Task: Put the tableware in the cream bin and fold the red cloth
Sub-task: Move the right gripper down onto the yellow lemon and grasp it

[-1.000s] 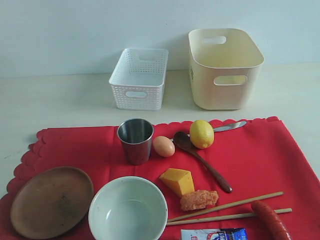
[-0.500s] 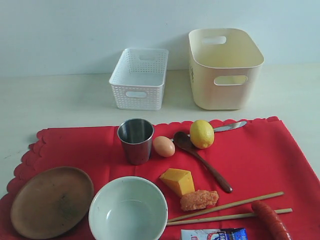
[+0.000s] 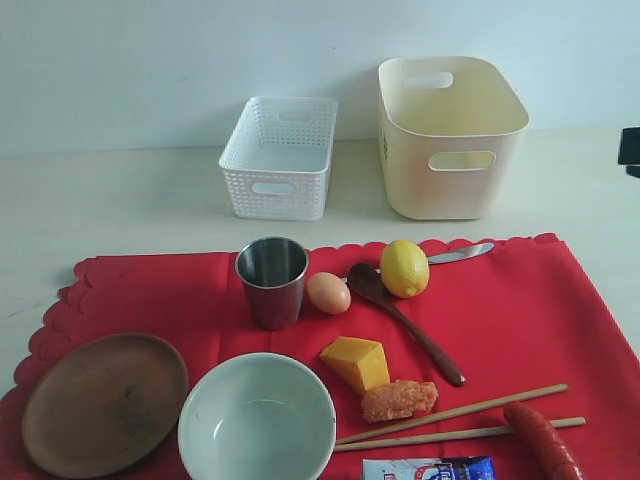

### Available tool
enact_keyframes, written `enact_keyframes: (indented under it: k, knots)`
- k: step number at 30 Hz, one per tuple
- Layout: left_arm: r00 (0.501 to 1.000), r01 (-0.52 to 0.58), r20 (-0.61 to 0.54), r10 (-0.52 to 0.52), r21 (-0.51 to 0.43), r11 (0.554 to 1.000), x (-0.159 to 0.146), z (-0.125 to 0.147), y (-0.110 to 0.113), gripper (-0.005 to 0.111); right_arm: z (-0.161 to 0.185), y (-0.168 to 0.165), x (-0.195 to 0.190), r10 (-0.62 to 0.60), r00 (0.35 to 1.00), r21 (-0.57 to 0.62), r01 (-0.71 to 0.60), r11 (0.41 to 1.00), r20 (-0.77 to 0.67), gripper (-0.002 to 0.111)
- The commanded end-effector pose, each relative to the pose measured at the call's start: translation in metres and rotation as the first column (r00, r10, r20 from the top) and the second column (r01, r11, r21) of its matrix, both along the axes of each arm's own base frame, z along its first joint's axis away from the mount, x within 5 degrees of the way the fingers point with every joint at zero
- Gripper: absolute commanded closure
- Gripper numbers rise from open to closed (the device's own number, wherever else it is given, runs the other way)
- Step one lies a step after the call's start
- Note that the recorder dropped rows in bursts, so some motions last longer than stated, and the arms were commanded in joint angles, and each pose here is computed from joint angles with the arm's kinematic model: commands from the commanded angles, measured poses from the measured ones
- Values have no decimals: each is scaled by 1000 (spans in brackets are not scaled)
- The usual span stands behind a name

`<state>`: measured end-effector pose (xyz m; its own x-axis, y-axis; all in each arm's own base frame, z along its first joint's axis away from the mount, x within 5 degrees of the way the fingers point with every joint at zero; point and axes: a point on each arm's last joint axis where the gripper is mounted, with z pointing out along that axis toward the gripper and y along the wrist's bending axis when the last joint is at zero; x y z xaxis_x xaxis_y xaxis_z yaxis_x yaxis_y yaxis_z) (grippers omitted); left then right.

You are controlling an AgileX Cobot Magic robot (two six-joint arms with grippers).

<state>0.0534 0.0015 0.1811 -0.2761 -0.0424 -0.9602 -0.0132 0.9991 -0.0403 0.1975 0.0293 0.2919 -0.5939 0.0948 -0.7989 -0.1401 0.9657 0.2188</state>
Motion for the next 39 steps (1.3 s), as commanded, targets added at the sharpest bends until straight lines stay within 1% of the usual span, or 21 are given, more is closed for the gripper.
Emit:
enact_keyframes:
  k: [1, 3, 5, 11, 12, 14, 16, 18, 20, 23, 25, 28, 33, 37, 39]
  knots:
    - [1000, -4, 13, 4, -4, 1000, 0, 0, 0, 107, -9, 14, 20, 161, 984, 36, -158, 987, -73, 106]
    - [1000, -4, 13, 4, -4, 1000, 0, 0, 0, 107, -16, 18, 27, 205, 971, 53, -200, 978, -120, 100]
    - [1000, -4, 13, 4, -4, 1000, 0, 0, 0, 107, -20, 21, 33, 233, 960, 72, -224, 972, -156, 92]
    - [1000, -4, 13, 4, -4, 1000, 0, 0, 0, 107, -36, 23, 46, 267, 936, 75, -257, 964, -228, 61]
    - [1000, -4, 13, 4, -4, 1000, 0, 0, 0, 107, -39, 25, 48, 283, 925, 88, -269, 959, -256, 55]
    - [1000, -4, 13, 4, -4, 1000, 0, 0, 0, 107, -42, 28, 50, 312, 908, 83, -301, 950, -278, 50]
    - [1000, -4, 13, 4, -4, 1000, 0, 0, 0, 107, -44, 36, 49, 345, 896, 28, -351, 936, -278, 45]
    - [1000, -4, 13, 4, -4, 1000, 0, 0, 0, 107, -45, 41, 48, 361, 893, -9, -377, 926, -269, 43]
    - [1000, -5, 13, 5, -2, 1000, 0, 0, 0, 107, -47, 49, 48, 382, 884, -19, -402, 916, -271, 41]
    - [1000, -5, 13, 5, -2, 1000, 0, 0, 0, 107, -59, 59, 52, 411, 855, -8, -435, 900, -317, 40]
    - [1000, -5, 13, 5, -2, 1000, 0, 0, 0, 107, -63, 65, 61, 431, 825, -21, -471, 882, -366, 40]
    - [1000, -5, 13, 5, 0, 1000, 0, 0, 0, 107, -62, 70, 81, 386, 820, -65, -452, 889, -422, 40]
    - [1000, -5, 13, 5, 0, 1000, 0, 0, 0, 107, -55, 74, 105, 352, 837, -88, -424, 901, -420, 40]
    - [1000, -5, 13, 5, 0, 1000, 0, 0, 0, 107, -49, 79, 126, 342, 832, -96, -421, 902, -437, 40]
    - [1000, -5, 13, 5, 0, 1000, 0, 0, 0, 107, -48, 84, 135, 312, 835, -157, -419, 894, -452, 40]
